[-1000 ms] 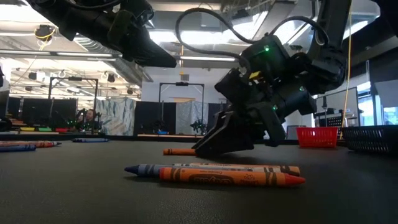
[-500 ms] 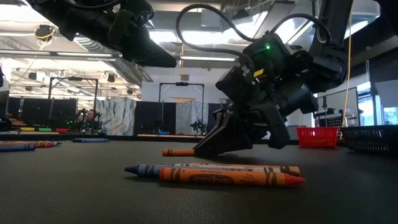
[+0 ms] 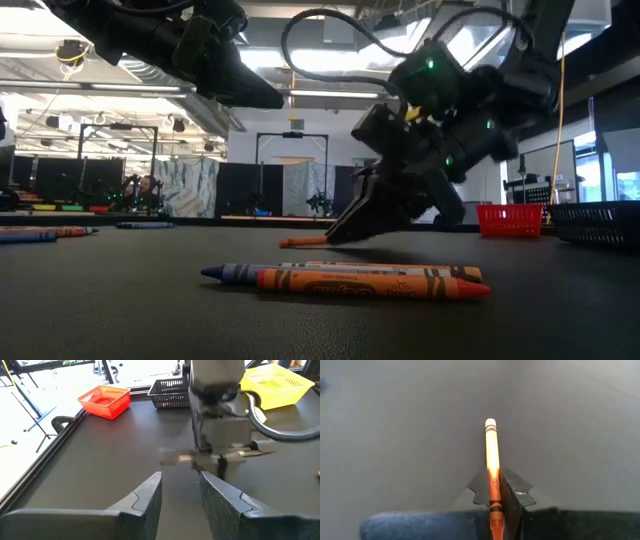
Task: Sort crayons
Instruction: Put the orange crayon into the red bin
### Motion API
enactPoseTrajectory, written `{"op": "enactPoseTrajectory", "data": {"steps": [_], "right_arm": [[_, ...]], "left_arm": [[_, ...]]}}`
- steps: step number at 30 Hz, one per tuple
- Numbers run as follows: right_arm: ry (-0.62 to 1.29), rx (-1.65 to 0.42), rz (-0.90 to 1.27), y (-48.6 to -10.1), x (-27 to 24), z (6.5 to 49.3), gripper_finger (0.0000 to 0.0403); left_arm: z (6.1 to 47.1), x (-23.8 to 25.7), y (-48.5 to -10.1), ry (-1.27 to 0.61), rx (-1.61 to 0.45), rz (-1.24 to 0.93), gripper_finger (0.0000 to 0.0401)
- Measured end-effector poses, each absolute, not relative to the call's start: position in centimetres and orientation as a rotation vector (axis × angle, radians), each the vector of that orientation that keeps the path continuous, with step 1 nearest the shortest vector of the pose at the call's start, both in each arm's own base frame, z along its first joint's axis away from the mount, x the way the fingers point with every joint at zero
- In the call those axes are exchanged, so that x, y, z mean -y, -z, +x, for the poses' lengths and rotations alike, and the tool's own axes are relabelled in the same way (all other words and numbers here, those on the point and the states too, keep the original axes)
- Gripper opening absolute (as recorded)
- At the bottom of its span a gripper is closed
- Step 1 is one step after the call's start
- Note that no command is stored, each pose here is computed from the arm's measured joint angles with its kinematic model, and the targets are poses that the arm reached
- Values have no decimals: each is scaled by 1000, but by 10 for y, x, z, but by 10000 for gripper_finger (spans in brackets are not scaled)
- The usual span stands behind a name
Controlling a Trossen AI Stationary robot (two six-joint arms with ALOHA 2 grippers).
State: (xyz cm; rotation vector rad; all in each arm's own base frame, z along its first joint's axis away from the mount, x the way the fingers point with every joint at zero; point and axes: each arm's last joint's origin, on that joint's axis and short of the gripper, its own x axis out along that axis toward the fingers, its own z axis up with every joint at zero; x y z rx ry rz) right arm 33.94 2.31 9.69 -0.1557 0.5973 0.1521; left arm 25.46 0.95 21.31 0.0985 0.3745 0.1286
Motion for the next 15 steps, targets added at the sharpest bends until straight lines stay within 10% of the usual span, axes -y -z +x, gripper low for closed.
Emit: {"op": "enactPoseTrajectory", "data": {"steps": [15], "right_arm": [[287,-824,-246,-183,-7,280,24]], "left_arm": [[254,-9,-212,-128,-383,98,126]]}}
